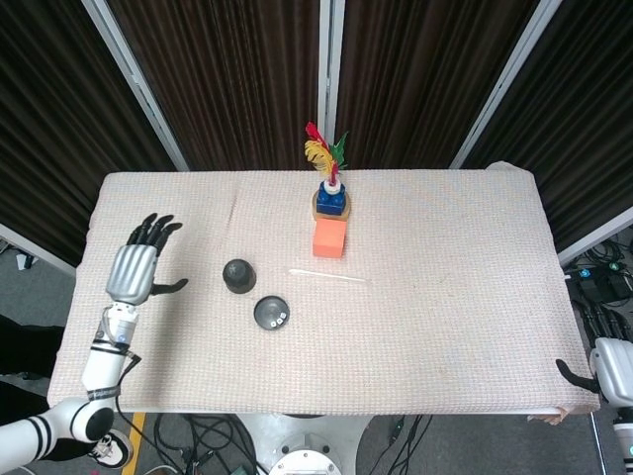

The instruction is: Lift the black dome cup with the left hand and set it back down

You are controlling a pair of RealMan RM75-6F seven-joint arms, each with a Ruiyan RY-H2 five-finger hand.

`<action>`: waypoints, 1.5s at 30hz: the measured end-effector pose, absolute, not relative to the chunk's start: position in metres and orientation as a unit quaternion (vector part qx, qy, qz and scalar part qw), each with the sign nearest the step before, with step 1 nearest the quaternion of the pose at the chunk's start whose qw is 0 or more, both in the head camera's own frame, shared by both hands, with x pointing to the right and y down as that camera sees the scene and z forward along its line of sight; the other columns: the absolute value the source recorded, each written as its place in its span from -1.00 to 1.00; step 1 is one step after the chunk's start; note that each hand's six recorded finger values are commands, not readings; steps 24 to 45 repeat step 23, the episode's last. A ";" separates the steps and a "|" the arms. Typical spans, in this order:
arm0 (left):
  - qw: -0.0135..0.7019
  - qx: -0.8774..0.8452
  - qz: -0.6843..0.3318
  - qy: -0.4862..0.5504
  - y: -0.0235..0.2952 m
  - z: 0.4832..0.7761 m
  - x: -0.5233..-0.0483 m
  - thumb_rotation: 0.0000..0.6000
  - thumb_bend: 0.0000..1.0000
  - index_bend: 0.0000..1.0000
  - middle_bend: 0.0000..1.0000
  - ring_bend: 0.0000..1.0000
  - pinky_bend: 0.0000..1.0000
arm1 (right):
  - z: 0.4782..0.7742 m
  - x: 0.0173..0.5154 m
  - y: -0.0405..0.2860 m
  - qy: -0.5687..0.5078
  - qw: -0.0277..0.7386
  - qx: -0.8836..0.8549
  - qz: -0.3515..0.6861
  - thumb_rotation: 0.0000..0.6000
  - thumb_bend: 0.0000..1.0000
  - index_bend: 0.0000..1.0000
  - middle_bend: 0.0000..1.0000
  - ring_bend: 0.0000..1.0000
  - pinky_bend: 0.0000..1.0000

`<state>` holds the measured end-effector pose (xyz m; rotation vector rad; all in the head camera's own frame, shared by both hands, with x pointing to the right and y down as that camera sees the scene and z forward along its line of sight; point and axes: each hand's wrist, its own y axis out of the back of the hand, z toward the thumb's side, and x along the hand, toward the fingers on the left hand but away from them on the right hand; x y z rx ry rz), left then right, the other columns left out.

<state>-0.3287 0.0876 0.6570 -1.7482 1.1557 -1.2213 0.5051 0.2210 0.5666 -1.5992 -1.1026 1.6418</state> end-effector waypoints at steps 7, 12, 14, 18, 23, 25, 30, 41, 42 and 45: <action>0.399 -0.631 -0.490 0.451 0.128 0.632 -0.371 1.00 -0.92 -0.68 -0.81 -1.00 -0.75 | 0.563 0.499 0.221 -0.416 0.301 -0.606 0.608 1.00 -0.67 -1.00 -1.00 -1.00 -1.00; 0.419 -0.607 -0.521 0.429 0.164 0.628 -0.397 1.00 -0.95 -0.68 -0.80 -1.00 -0.75 | 0.563 0.494 0.221 -0.416 0.302 -0.608 0.605 1.00 -0.67 -1.00 -1.00 -1.00 -1.00; 0.419 -0.598 -0.533 0.428 0.176 0.625 -0.407 1.00 -0.95 -0.68 -0.80 -1.00 -0.75 | 0.564 0.493 0.221 -0.416 0.302 -0.608 0.605 1.00 -0.67 -1.00 -1.00 -1.00 -1.00; 0.420 -0.581 -0.549 0.430 0.196 0.617 -0.423 1.00 -0.95 -0.68 -0.79 -1.00 -0.75 | 0.564 0.491 0.222 -0.413 0.304 -0.610 0.603 1.00 -0.67 -1.00 -1.00 -1.00 -1.00; 0.419 -0.577 -0.558 0.425 0.210 0.608 -0.434 1.00 -0.95 -0.68 -0.79 -1.00 -0.75 | 0.561 0.493 0.222 -0.417 0.310 -0.607 0.602 1.00 -0.67 -1.00 -1.00 -1.00 -1.00; 0.419 -0.577 -0.558 0.425 0.210 0.608 -0.434 1.00 -0.95 -0.68 -0.79 -1.00 -0.75 | 0.561 0.493 0.222 -0.417 0.310 -0.607 0.602 1.00 -0.67 -1.00 -1.00 -1.00 -1.00; 0.419 -0.577 -0.558 0.425 0.210 0.608 -0.434 1.00 -0.95 -0.68 -0.79 -1.00 -0.75 | 0.561 0.493 0.222 -0.417 0.310 -0.607 0.602 1.00 -0.67 -1.00 -1.00 -1.00 -1.00; 0.419 -0.577 -0.558 0.425 0.210 0.608 -0.434 1.00 -0.95 -0.68 -0.79 -1.00 -0.75 | 0.561 0.493 0.222 -0.417 0.310 -0.607 0.602 1.00 -0.67 -1.00 -1.00 -1.00 -1.00; 0.419 -0.577 -0.558 0.425 0.210 0.608 -0.434 1.00 -0.95 -0.68 -0.79 -1.00 -0.75 | 0.561 0.493 0.222 -0.417 0.310 -0.607 0.602 1.00 -0.67 -1.00 -1.00 -1.00 -1.00; 0.419 -0.577 -0.558 0.425 0.210 0.608 -0.434 1.00 -0.95 -0.68 -0.79 -1.00 -0.75 | 0.561 0.493 0.222 -0.417 0.310 -0.607 0.602 1.00 -0.67 -1.00 -1.00 -1.00 -1.00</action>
